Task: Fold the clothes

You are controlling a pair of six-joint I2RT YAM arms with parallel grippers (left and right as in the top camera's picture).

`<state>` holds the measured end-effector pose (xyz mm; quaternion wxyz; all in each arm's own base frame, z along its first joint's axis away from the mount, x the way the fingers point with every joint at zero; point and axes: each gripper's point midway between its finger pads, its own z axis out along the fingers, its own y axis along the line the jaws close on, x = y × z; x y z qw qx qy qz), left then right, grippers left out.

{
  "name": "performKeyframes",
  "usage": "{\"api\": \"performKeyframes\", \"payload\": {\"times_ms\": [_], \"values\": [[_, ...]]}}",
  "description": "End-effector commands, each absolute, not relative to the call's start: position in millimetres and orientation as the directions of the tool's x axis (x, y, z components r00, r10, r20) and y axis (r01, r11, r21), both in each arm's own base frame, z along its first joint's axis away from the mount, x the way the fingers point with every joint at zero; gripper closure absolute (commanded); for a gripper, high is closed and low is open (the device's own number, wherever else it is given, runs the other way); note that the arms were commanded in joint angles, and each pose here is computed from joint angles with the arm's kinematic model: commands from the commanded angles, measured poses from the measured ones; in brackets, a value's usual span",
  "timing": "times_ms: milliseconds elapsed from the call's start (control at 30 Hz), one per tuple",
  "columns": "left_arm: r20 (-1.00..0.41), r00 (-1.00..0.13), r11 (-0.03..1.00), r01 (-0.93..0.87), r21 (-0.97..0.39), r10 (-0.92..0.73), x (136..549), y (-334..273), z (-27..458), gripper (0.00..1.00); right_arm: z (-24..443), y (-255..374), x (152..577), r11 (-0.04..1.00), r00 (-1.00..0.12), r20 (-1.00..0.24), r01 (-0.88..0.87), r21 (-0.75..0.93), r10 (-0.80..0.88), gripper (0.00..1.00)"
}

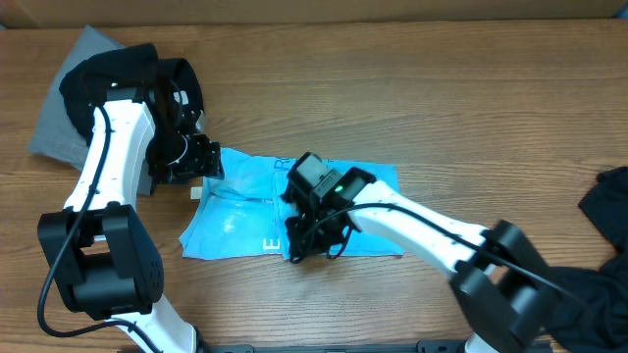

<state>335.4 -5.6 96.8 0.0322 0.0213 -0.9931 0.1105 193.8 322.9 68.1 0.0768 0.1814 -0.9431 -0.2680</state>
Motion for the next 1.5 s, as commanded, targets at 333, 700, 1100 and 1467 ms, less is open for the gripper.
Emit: {"api": "performKeyframes", "payload": {"times_ms": [333,700,1100,1467], "values": [[0.033,-0.997,0.969,-0.077,-0.233,-0.071,333.0,-10.2,41.2,0.05,146.6,243.3,289.3,0.875,-0.972,-0.223,-0.172,0.452,-0.076,0.96],[0.001,-0.998,0.969,-0.065,-0.24,-0.067,318.2,-12.9,-6.6,0.17,148.1,208.3,294.1,0.898,-0.984,-0.179,-0.077,0.433,0.003,0.96],[0.033,-0.999,0.949,-0.038,-0.312,-0.029,302.6,-24.2,-10.9,0.96,146.9,206.6,292.5,0.902,-0.983,-0.183,-0.098,0.421,-0.021,0.96],[0.027,-0.999,0.979,-0.039,-0.202,-0.034,342.5,7.9,101.8,0.96,144.9,182.2,301.0,0.919,-0.984,-0.172,-0.028,0.394,0.043,0.96]]}}
